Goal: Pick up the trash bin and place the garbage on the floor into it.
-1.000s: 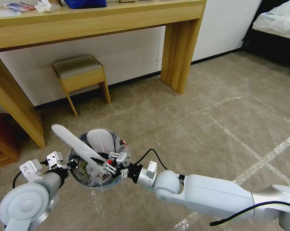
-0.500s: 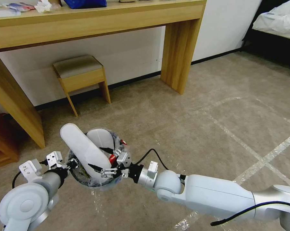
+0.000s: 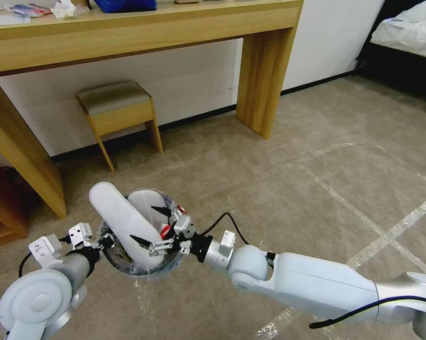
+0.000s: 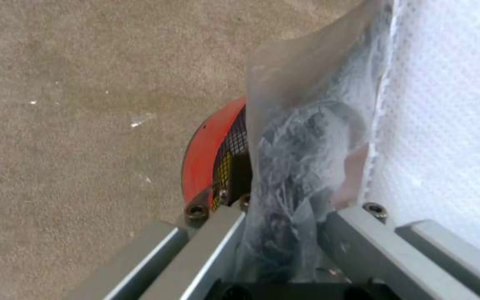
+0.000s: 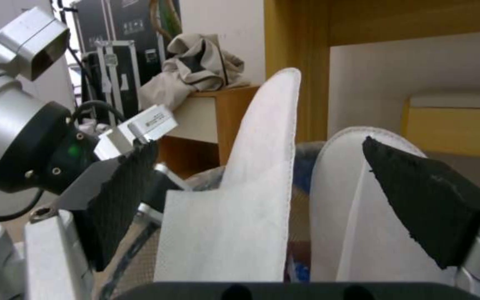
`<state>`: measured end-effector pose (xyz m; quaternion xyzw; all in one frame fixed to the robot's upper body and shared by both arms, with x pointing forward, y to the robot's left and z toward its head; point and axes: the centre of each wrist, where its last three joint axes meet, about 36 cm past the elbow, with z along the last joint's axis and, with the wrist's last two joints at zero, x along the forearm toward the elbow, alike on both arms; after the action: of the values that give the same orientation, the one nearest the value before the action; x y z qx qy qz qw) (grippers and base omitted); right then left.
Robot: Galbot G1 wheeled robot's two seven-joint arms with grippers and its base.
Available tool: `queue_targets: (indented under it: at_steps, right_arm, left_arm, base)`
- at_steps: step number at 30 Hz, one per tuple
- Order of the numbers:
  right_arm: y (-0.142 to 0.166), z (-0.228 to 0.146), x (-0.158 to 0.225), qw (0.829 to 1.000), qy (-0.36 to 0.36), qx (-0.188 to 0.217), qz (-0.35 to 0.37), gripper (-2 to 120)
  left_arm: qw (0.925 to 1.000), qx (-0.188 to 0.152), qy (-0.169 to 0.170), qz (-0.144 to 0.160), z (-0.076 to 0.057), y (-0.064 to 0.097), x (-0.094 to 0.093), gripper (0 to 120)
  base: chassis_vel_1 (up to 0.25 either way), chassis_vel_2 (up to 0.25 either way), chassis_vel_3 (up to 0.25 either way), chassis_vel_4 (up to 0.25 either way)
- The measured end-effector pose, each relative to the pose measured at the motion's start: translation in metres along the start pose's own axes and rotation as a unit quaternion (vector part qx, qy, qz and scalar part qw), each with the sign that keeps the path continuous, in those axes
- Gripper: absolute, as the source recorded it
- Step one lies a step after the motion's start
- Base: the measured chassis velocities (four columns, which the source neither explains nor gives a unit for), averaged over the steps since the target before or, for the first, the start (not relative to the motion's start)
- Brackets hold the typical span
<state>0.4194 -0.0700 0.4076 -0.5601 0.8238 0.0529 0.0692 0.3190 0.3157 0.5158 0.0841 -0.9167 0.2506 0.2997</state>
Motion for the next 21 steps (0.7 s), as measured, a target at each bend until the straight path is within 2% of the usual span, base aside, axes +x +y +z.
queue_targets:
  at_steps: [7, 21]
  right_arm:
    - [-0.004, -0.009, -0.002, 1.000, -0.012, 0.004, 0.006, 95]
    - [-0.024, -0.055, -0.001, 0.996, -0.079, 0.026, 0.027, 95]
  left_arm:
    - [1.0000, 0.001, 0.001, -0.001, 0.001, 0.001, -0.001, 0]
    - [1.0000, 0.000, 0.001, -0.007, 0.001, 0.003, -0.002, 0]
  base:
    - [0.000, 0.000, 0.000, 0.000]
    - [0.000, 0.000, 0.000, 0.000]
